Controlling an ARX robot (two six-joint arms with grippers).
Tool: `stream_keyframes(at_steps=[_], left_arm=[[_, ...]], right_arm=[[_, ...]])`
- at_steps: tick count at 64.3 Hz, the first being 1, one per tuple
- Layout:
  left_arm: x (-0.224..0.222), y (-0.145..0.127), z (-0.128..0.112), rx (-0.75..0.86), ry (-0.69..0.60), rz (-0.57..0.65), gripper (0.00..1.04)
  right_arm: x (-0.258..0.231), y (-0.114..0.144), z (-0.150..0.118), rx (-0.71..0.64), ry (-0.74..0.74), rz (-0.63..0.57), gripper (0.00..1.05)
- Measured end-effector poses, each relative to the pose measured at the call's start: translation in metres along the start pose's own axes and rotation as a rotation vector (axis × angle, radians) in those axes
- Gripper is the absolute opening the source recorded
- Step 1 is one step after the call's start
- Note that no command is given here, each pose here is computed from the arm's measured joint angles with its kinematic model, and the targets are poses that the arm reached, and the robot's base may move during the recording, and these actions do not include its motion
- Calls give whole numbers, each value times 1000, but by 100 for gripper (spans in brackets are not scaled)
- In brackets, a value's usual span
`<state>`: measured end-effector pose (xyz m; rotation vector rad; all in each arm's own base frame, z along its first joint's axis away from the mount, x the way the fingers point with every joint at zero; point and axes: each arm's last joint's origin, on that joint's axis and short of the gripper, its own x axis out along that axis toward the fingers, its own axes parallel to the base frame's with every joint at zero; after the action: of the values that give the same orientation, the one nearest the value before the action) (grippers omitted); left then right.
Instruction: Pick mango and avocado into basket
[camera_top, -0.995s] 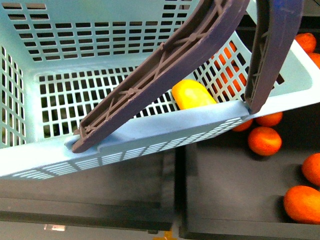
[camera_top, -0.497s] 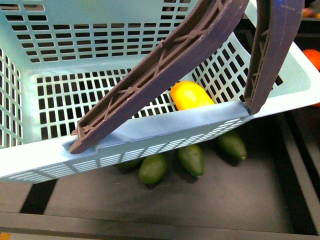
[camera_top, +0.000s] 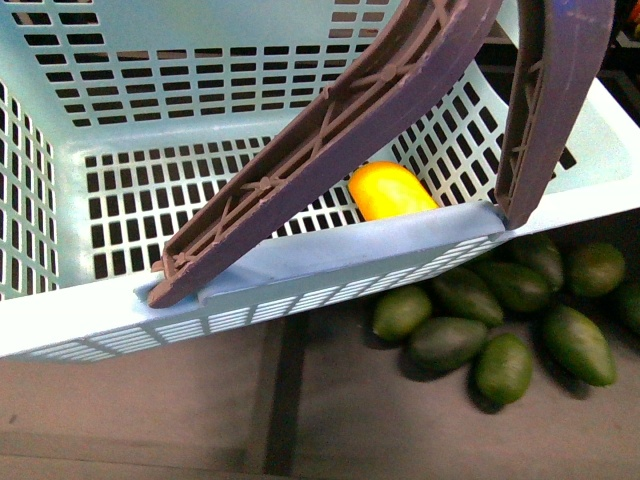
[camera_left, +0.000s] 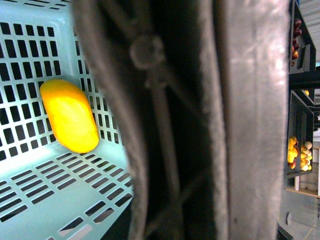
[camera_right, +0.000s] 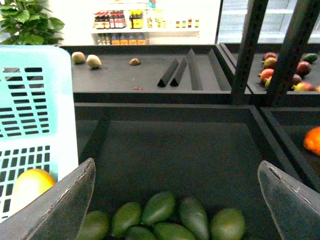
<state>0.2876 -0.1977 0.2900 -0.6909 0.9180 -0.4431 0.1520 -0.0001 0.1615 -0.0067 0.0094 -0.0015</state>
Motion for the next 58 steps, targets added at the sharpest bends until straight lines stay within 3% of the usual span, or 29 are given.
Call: stream_keyframes(at_steps=[26, 33, 38, 44, 51, 58], left_arm=[[-2, 2, 3, -10, -13, 5, 14], [-2, 1, 2, -4, -6, -1, 14], [-1, 0, 0, -2, 6, -9, 14], [-1, -2, -1, -5, 15, -16, 14], [-1, -1, 0, -4, 0, -4, 14], [-1, 0, 1, -3, -13, 6, 14]], right_arm=[[0, 0, 0, 6, 4, -6, 96], [8, -2, 11, 40, 239, -208, 96], [6, -8, 15, 19, 347, -232, 96], [8, -24, 12, -28, 416, -169, 96], [22, -61, 8, -173, 429, -103, 96], [32, -97, -13, -279, 515, -79, 96]])
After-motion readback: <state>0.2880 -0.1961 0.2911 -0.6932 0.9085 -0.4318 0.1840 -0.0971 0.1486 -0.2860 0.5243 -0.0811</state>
